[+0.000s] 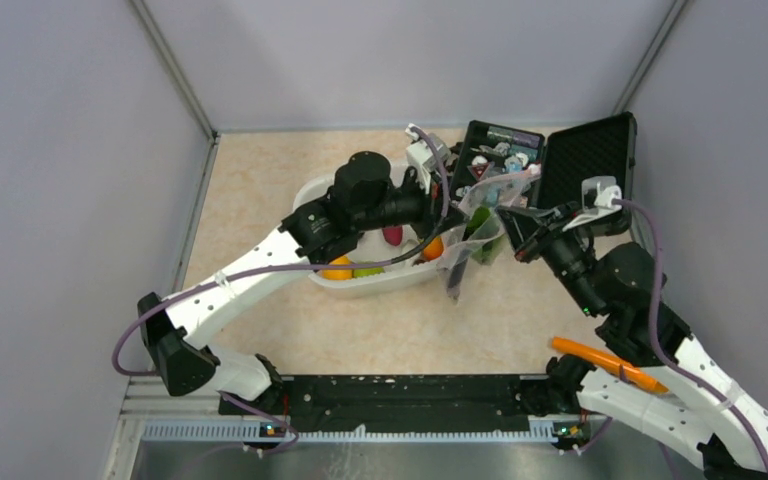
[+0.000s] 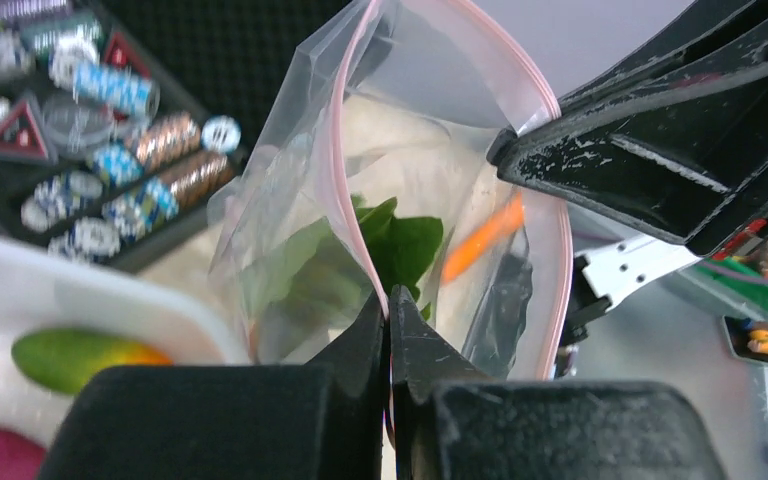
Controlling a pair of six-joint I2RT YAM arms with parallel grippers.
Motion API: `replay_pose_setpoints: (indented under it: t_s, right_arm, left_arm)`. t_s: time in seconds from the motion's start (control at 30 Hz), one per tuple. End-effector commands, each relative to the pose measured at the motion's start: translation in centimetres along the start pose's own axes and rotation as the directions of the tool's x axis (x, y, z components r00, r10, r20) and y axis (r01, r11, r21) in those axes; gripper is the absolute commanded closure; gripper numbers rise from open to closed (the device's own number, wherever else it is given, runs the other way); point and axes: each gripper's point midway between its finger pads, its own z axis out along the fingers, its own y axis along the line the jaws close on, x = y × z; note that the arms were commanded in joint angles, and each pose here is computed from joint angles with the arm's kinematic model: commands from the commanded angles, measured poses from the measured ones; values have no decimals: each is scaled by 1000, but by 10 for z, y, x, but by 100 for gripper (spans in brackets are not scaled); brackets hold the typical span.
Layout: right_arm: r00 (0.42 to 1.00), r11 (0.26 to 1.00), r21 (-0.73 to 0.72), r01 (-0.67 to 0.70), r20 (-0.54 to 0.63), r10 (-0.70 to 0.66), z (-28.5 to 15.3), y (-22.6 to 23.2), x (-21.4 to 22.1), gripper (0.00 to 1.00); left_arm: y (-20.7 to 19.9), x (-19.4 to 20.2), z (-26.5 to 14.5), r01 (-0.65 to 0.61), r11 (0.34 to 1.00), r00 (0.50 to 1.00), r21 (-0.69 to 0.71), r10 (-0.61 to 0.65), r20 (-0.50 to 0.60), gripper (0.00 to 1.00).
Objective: Place the food in the zip-top bag and seal the zipper
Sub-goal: Adjust the zipper food storage bag at the center of the board.
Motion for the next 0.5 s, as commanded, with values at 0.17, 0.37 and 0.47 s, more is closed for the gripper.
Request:
replay_pose_setpoints:
  t_s: [0.17,0.37,0.47]
  right_arm:
    - [976,973,232,15,208,-65,-28,-43,-64,100]
    - [980,976,196,100,150,-131,-27,-30,-75,100]
    - [992,985,131,110,42,-116,-16,-21,-41,100]
  left_arm:
    - [-25,-42,24,-16,988,988,151,-7,153,100]
    - [-10,-32,39,33,995,992,98,-45,122,100]
    - [12,1,44,78,997,996,8,-78,47,100]
